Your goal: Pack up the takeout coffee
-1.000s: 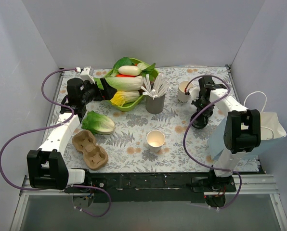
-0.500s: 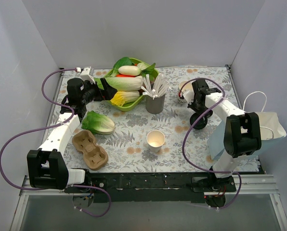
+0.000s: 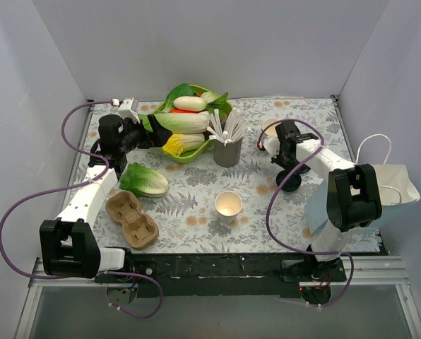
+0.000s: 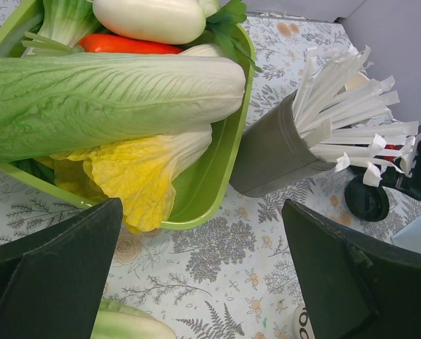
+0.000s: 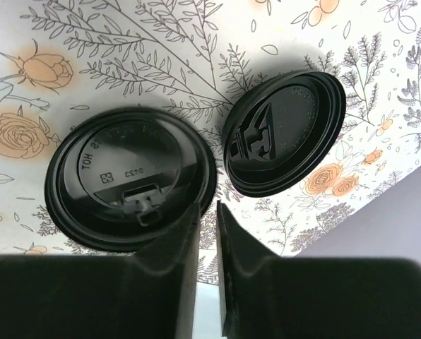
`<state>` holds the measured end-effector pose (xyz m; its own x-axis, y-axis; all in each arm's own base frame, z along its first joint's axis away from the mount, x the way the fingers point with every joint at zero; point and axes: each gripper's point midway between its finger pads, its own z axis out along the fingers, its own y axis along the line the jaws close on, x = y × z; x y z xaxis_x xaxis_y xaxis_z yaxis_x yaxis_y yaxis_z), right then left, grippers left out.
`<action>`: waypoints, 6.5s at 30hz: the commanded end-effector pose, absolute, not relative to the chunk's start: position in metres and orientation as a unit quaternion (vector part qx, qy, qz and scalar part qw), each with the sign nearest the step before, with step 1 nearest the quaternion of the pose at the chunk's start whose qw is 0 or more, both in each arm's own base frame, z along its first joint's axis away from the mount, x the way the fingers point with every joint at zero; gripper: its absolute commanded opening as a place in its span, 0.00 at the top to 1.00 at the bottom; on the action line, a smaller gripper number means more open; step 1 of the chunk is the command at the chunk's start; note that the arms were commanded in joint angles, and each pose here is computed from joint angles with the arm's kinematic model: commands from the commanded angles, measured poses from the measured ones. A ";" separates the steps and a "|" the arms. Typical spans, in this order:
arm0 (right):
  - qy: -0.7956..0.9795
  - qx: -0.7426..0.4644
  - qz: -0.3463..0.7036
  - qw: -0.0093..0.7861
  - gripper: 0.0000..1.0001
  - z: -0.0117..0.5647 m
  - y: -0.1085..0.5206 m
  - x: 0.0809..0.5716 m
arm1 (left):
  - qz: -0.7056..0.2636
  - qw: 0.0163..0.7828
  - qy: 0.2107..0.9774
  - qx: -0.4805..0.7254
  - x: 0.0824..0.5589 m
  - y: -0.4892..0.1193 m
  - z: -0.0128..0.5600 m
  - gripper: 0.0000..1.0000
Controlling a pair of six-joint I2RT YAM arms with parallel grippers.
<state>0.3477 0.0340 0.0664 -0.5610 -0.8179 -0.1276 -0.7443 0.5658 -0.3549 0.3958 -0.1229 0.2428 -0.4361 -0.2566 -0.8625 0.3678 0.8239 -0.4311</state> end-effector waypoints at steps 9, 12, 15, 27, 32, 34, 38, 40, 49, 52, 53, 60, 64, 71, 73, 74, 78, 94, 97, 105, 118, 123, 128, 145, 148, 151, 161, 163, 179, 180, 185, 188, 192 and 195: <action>0.874 -0.436 -0.137 0.166 0.99 0.087 0.039 0.354 | -0.301 0.549 0.778 0.047 0.394 -0.126 0.262 0.02; 0.876 -0.433 -0.140 0.158 0.96 0.081 0.036 0.353 | -0.302 0.547 0.779 0.047 0.393 -0.126 0.261 0.02; 0.895 -0.398 -0.136 0.147 0.78 0.074 0.026 0.355 | -0.301 0.550 0.777 0.049 0.393 -0.126 0.264 0.02; 0.936 -0.327 -0.072 0.113 0.71 0.055 0.005 0.355 | -0.298 0.549 0.779 0.050 0.392 -0.126 0.262 0.02; 0.940 -0.310 -0.063 0.126 0.72 0.064 0.005 0.361 | -0.297 0.549 0.780 0.050 0.392 -0.125 0.262 0.02; 0.940 -0.303 -0.069 0.138 0.72 0.072 0.004 0.364 | -0.297 0.548 0.781 0.050 0.392 -0.125 0.261 0.02; 0.940 -0.300 -0.047 0.158 0.72 0.084 0.013 0.364 | -0.297 0.545 0.783 0.049 0.392 -0.125 0.259 0.02; 0.941 -0.300 -0.037 0.150 0.72 0.078 0.015 0.360 | -0.298 0.543 0.783 0.048 0.392 -0.125 0.257 0.02; 0.948 -0.296 -0.030 0.114 0.69 0.055 0.011 0.349 | -0.294 0.546 0.782 0.051 0.395 -0.125 0.261 0.02; 0.949 -0.295 -0.028 0.110 0.69 0.053 0.010 0.350 | -0.295 0.547 0.782 0.051 0.394 -0.125 0.261 0.02; 0.949 -0.294 -0.028 0.110 0.69 0.053 0.010 0.351 | -0.295 0.546 0.783 0.052 0.394 -0.125 0.260 0.02; 0.950 -0.293 -0.013 0.104 0.72 0.048 0.013 0.349 | -0.292 0.547 0.782 0.053 0.393 -0.124 0.261 0.02; 0.950 -0.294 -0.009 0.105 0.72 0.051 0.015 0.348 | -0.293 0.547 0.782 0.052 0.392 -0.124 0.261 0.02; 0.951 -0.293 -0.001 0.099 0.82 0.047 0.016 0.345 | -0.292 0.545 0.784 0.052 0.392 -0.124 0.259 0.02; 0.951 -0.294 -0.002 0.099 0.85 0.048 0.016 0.345 | -0.292 0.547 0.783 0.052 0.392 -0.124 0.260 0.02; 0.950 -0.294 -0.001 0.100 0.88 0.048 0.016 0.345 | -0.292 0.547 0.782 0.053 0.392 -0.124 0.261 0.02; 0.950 -0.295 -0.005 0.105 0.93 0.052 0.015 0.347 | -0.293 0.547 0.782 0.053 0.392 -0.124 0.261 0.02; 0.930 -0.318 -0.038 0.181 0.99 0.139 0.011 0.356 | -0.296 0.547 0.780 0.061 0.396 -0.127 0.264 0.02; 0.924 -0.334 -0.007 0.185 0.99 0.141 0.022 0.346 | -0.294 0.545 0.781 0.078 0.395 -0.131 0.264 0.02; 0.924 -0.336 -0.023 0.179 0.47 0.118 0.016 0.345 | -0.265 0.549 0.782 0.131 0.392 -0.132 0.268 0.02; 0.946 -0.296 0.010 0.131 0.47 0.078 0.020 0.356 | -0.254 0.539 0.792 0.131 0.385 -0.128 0.260 0.02; 0.948 -0.293 0.012 0.124 0.53 0.070 0.018 0.358 | -0.254 0.539 0.792 0.130 0.387 -0.128 0.261 0.02; 0.951 -0.288 0.017 0.114 0.59 0.062 0.017 0.355 | -0.257 0.538 0.793 0.128 0.388 -0.129 0.261 0.02; 0.953 -0.278 0.017 0.117 0.99 0.063 0.012 0.357 | -0.258 0.540 0.791 0.129 0.384 -0.129 0.263 0.02; 0.951 -0.279 0.023 0.130 0.99 0.077 0.015 0.358 | -0.260 0.540 0.790 0.130 0.382 -0.129 0.264 0.02; 0.945 -0.283 0.032 0.158 0.99 0.104 0.020 0.360 | -0.258 0.543 0.788 0.134 0.381 -0.129 0.266 0.02; 0.922 -0.313 0.102 0.204 0.99 0.172 0.050 0.330 | -0.257 0.566 0.731 0.282 0.362 -0.157 0.302 0.02; 0.912 -0.330 0.131 0.204 0.99 0.181 0.064 0.324 | -0.241 0.591 0.668 0.383 0.338 -0.191 0.324 0.02; 0.772 -0.521 0.334 0.148 0.99 0.240 0.237 0.214 | -0.218 0.627 0.395 0.635 0.207 -0.294 0.340 0.02; 0.773 -0.526 0.319 0.155 0.99 0.237 0.239 0.216 | -0.236 0.623 0.425 0.612 0.206 -0.292 0.343 0.02; 0.795 -0.516 0.201 0.246 0.99 0.234 0.230 0.276 | -0.240 0.621 0.558 0.496 0.221 -0.266 0.343 0.02; 0.755 -0.500 0.158 0.394 0.99 0.278 0.234 0.311 | -0.239 0.608 0.628 0.423 0.237 -0.246 0.332 0.03; 0.675 -0.492 0.116 0.537 0.99 0.291 0.244 0.306 | -0.181 0.610 0.702 0.320 0.272 -0.212 0.319 0.03; 0.589 -0.515 0.094 0.615 0.99 0.306 0.258 0.279 | -0.192 0.587 0.724 0.308 0.271 -0.213 0.312 0.02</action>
